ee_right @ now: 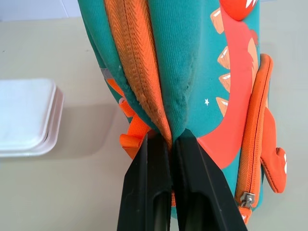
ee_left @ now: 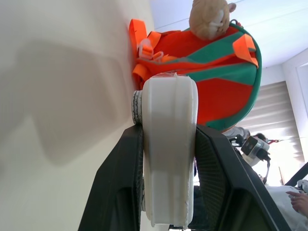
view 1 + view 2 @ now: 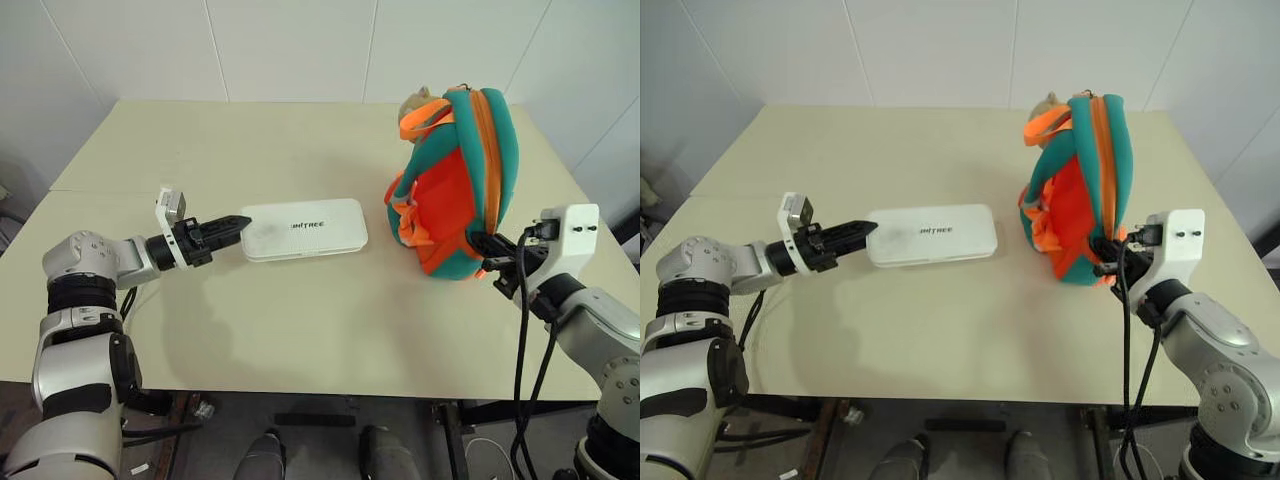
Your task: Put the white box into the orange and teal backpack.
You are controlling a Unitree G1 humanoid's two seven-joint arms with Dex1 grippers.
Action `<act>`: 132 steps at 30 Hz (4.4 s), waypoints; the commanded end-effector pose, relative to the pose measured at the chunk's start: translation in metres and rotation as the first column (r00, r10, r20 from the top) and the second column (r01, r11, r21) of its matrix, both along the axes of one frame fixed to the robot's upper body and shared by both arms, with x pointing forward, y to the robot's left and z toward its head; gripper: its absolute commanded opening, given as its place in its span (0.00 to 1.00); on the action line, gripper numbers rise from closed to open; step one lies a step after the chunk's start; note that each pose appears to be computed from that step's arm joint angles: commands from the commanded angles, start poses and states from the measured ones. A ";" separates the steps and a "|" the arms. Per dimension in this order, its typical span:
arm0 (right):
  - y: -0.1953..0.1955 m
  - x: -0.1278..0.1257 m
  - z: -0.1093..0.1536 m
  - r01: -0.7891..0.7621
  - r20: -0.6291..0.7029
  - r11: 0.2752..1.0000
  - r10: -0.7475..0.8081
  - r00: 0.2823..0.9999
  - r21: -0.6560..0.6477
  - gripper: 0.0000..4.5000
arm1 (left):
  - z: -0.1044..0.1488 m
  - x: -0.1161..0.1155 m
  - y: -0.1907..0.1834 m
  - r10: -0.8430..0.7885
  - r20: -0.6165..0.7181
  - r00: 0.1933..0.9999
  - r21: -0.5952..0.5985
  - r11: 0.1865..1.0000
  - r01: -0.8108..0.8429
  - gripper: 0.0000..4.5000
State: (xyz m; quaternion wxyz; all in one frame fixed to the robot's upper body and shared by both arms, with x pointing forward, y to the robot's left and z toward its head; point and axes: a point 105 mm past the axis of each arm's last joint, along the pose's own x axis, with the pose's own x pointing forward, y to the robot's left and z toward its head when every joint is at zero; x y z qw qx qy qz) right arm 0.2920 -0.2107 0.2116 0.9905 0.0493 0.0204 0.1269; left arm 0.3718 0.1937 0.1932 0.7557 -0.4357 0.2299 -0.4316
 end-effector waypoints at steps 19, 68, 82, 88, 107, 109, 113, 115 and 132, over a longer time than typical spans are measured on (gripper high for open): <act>-0.009 -0.038 0.019 -0.172 -0.101 0.956 0.152 0.983 -0.238 0.99 | 0.014 0.008 -0.008 -0.024 0.064 0.998 -0.033 0.999 0.026 0.27; 0.096 0.140 0.045 0.086 0.201 0.996 -0.088 0.976 0.022 0.91 | 0.015 -0.004 0.021 0.099 0.079 0.992 -0.086 0.992 -0.092 0.27; 0.094 0.139 0.067 0.055 0.241 0.989 -0.088 0.966 0.138 0.00 | 0.018 -0.005 0.028 0.134 0.088 0.987 -0.086 0.988 -0.127 0.27; 0.124 0.112 0.082 -0.189 0.288 0.968 0.136 0.948 0.165 0.00 | 0.021 -0.004 0.032 0.151 0.098 0.984 -0.081 0.986 -0.143 0.27; 0.162 -0.017 0.077 -0.762 0.171 0.641 0.764 0.623 -0.090 0.00 | 0.049 -0.006 0.082 0.283 0.185 0.941 -0.032 0.959 -0.282 0.27; 0.164 -0.034 0.077 -0.819 0.161 0.563 0.824 0.544 -0.112 0.00 | 0.051 -0.007 0.086 0.287 0.193 0.938 -0.024 0.957 -0.288 0.27; 0.164 -0.061 0.076 -0.894 0.131 0.422 0.905 0.405 -0.150 0.00 | 0.054 -0.007 0.090 0.296 0.207 0.933 -0.014 0.954 -0.299 0.27; 0.162 -0.070 0.077 -0.913 0.120 0.372 0.927 0.355 -0.168 0.00 | 0.055 -0.006 0.090 0.293 0.212 0.932 -0.010 0.955 -0.298 0.27; 0.107 -0.057 0.050 -0.872 -0.035 0.215 0.966 0.256 -0.440 0.00 | 0.059 -0.005 0.089 0.252 0.291 0.923 0.059 0.958 -0.280 0.27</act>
